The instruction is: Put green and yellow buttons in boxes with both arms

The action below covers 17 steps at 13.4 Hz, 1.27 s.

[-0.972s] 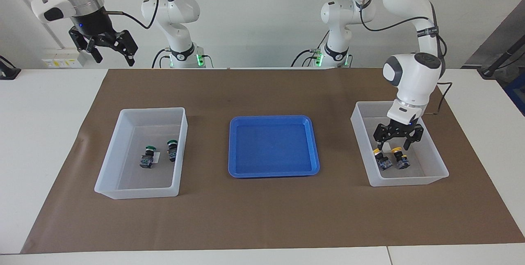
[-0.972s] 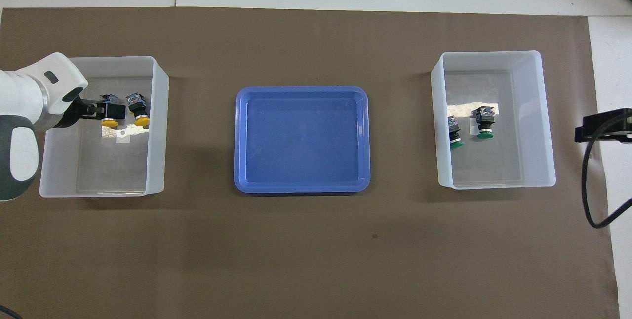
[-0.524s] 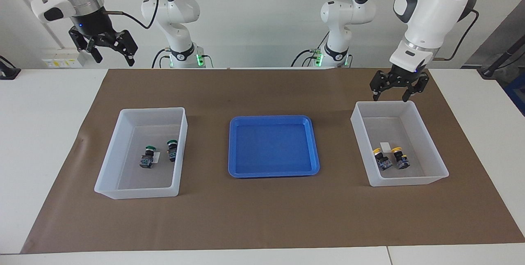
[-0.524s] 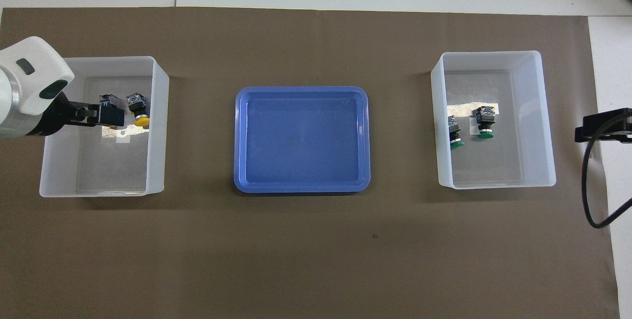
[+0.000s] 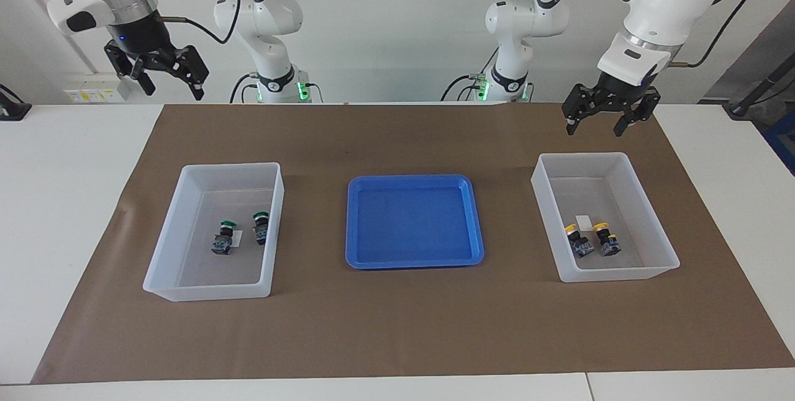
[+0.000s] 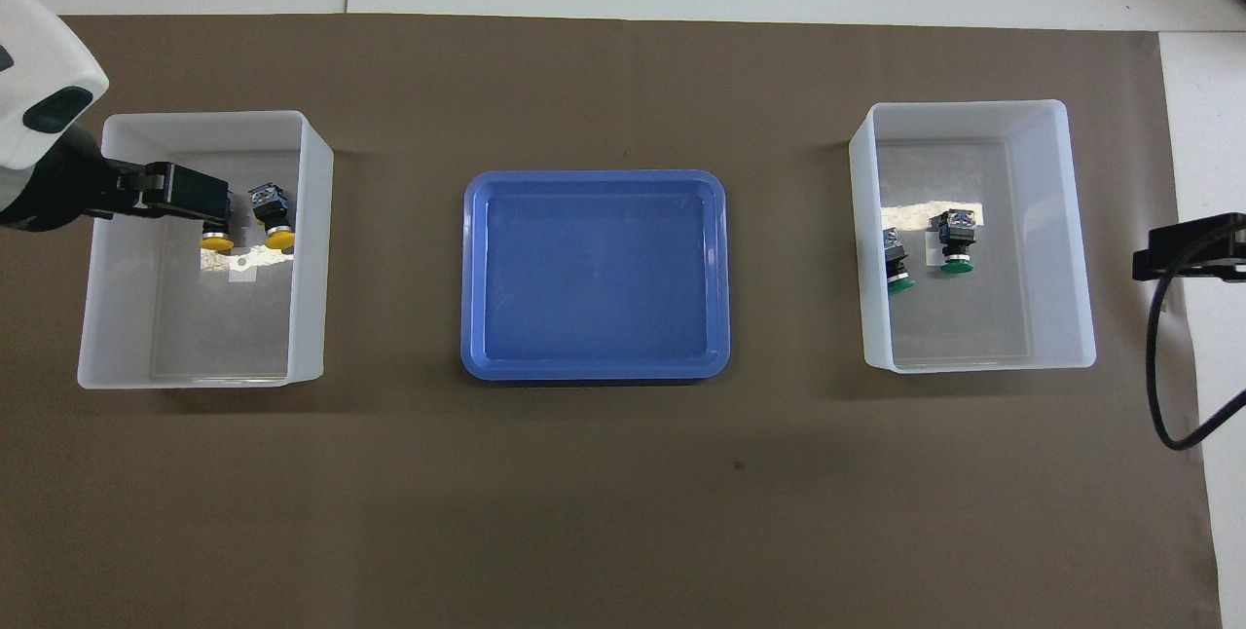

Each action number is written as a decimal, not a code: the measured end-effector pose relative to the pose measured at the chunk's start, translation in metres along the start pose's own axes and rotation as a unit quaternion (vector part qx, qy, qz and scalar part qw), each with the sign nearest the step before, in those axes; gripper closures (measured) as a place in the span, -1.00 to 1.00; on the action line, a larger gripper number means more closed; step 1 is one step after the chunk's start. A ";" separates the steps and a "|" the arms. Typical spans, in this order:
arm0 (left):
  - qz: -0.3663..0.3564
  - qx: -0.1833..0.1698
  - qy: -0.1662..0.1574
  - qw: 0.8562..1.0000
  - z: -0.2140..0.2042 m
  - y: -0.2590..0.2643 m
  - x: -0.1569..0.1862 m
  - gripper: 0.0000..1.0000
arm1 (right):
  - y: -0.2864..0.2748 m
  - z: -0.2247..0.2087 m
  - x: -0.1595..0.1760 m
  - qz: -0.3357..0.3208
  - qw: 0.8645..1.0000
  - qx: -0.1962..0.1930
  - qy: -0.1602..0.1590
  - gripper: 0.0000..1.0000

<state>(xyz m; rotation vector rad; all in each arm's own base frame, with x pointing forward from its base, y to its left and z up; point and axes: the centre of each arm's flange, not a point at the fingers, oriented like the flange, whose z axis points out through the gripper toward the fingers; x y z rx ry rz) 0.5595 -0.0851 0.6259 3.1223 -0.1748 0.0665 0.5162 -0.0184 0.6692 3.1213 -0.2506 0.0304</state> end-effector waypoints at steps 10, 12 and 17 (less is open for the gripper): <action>0.021 0.001 -0.034 0.999 0.005 -0.017 -0.010 -1.00 | 0.000 0.000 0.000 0.000 1.000 0.000 0.000 -1.00; 0.022 0.002 -0.040 0.999 0.006 -0.017 -0.012 -1.00 | 0.000 0.000 0.000 0.000 1.000 0.000 0.000 -1.00; 0.022 0.004 -0.041 0.999 0.006 -0.019 -0.012 -1.00 | 0.000 0.000 0.000 0.000 1.000 0.000 0.000 -1.00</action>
